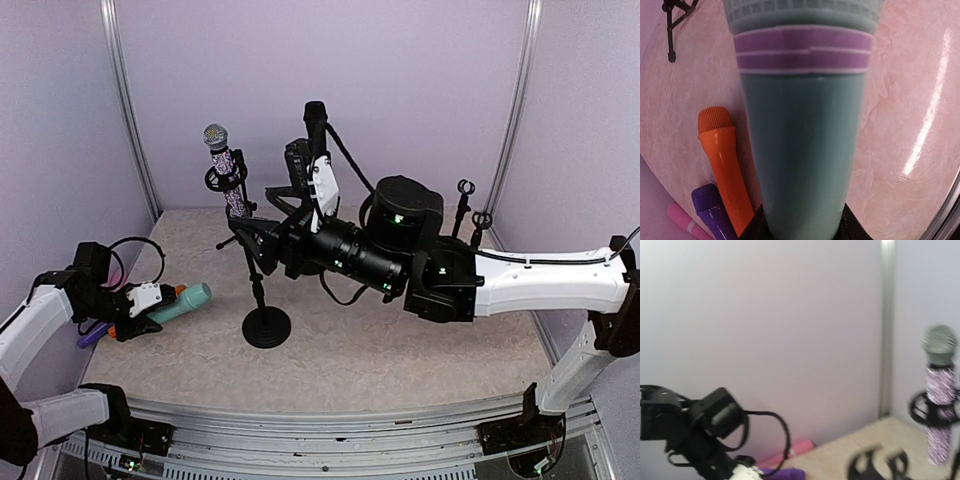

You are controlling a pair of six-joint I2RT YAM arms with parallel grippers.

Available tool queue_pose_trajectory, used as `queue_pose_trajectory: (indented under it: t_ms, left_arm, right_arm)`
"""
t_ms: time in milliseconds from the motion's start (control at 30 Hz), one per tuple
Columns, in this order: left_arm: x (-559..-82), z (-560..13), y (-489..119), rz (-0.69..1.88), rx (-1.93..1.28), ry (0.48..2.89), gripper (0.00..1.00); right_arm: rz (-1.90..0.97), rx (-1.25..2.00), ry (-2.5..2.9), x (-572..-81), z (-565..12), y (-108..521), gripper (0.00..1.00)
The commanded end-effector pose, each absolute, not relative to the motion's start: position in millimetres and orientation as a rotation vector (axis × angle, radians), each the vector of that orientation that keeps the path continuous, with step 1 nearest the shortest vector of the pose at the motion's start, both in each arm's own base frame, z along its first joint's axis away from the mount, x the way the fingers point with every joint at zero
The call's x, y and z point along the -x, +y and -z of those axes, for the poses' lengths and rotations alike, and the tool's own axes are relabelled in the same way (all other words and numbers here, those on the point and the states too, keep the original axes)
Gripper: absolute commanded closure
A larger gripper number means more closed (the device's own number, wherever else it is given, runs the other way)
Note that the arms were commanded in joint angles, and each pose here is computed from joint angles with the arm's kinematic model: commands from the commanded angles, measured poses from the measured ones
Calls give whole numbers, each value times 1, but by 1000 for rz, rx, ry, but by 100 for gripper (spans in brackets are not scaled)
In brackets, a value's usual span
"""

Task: Remove the microphone from the stand

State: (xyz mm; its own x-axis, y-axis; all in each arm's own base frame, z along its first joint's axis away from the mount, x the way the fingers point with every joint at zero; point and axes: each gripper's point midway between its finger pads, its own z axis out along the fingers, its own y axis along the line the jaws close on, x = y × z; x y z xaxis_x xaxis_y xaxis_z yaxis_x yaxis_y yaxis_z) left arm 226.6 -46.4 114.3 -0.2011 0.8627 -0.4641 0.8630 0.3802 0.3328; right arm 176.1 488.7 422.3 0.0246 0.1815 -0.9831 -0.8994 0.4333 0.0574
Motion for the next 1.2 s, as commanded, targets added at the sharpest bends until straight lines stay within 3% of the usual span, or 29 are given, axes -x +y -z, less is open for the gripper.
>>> queue_pose_trajectory:
  t_ms: [0,267,400,800,1167]
  left_arm:
    - [-250,-95,-16,-179,-1384,2120,91]
    - [-256,-57,15,-294,-1245,2260,91]
    - [-256,-54,21,-312,-1214,2280,86]
    - [-252,-45,28,-321,-1204,2335,50]
    - [-262,-85,12,-177,-1152,2315,28]
  right_arm:
    - [-850,632,1394,-205,-391,471,22]
    - [-700,665,1592,-224,-295,480,32]
    - [-653,681,1614,-232,-270,492,34]
    - [-650,739,1642,-271,-224,524,42]
    - [-645,765,1587,-290,-223,551,50]
